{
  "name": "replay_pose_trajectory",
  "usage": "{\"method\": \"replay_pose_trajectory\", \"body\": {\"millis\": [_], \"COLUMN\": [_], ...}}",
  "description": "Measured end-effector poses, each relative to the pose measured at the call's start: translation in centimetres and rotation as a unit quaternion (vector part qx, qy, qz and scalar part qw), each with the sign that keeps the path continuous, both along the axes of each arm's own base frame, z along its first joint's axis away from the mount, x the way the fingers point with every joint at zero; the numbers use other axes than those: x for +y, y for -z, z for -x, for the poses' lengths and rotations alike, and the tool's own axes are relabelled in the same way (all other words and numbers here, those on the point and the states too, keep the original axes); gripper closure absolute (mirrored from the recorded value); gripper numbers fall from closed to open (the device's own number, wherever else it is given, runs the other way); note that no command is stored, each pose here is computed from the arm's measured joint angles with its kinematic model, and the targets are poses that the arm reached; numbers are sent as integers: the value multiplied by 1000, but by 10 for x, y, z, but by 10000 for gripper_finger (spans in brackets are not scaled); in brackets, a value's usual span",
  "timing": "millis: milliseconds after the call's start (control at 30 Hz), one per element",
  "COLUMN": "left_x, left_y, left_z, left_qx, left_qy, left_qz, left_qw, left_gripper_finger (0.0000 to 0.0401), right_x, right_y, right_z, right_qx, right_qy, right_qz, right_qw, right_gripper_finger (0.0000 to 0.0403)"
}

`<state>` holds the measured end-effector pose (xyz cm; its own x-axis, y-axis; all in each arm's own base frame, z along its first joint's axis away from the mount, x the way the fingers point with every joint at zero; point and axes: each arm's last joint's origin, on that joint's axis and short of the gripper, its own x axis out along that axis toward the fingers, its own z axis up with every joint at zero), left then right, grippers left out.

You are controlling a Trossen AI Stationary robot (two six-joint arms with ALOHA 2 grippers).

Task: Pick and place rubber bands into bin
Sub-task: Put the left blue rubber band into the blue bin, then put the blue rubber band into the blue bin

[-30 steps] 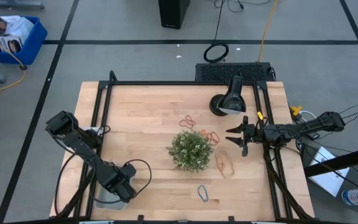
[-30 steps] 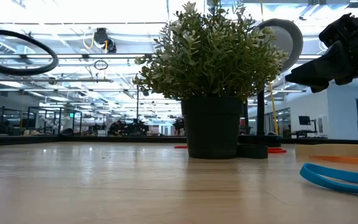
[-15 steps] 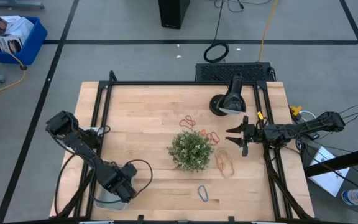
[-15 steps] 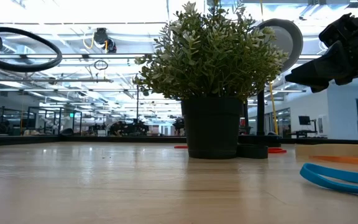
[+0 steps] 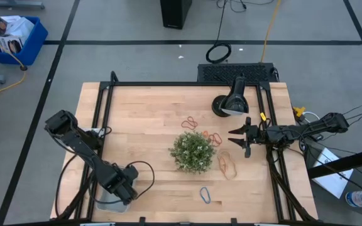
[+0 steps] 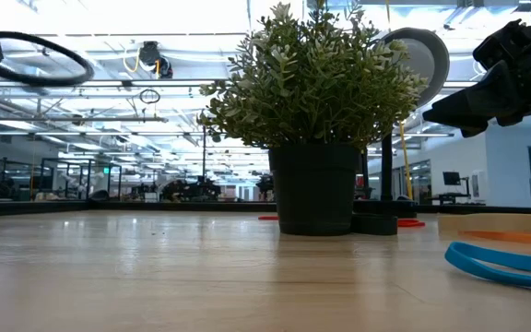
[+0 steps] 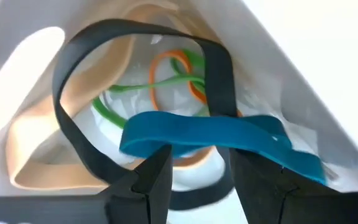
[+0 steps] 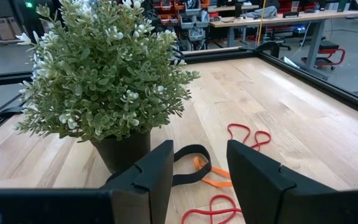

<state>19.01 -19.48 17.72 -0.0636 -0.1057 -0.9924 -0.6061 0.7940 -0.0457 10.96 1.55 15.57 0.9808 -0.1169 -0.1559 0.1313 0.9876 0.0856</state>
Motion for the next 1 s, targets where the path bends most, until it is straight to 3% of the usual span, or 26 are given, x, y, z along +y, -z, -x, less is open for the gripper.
{"method": "replay_pose_trajectory", "body": {"millis": [333, 533, 700, 833, 1000], "left_x": [5, 14, 23, 28, 27], "left_y": [-19, -41, -60, -71, -82], "left_z": [3, 8, 14, 14, 3], "left_qx": [-43, -103, -185, -280, -403], "left_qy": [-9, -29, -27, 10, 59], "left_qz": [9, 12, -16, -76, -172], "left_qw": [999, 994, 982, 957, 897], "left_gripper_finger": [235, 235, 235, 235, 235], "right_x": [0, 0, 0, 0, 0], "right_y": [0, 0, 0, 0, 0], "right_z": [0, 0, 0, 0, 0], "right_qx": [0, 0, 0, 0, -2], "right_qy": [0, 0, 0, 0, -1], "right_qz": [0, 1, 1, 1, -3], "right_qw": [1000, 1000, 1000, 1000, 1000], "right_gripper_finger": [257, 257, 257, 257, 257]}}
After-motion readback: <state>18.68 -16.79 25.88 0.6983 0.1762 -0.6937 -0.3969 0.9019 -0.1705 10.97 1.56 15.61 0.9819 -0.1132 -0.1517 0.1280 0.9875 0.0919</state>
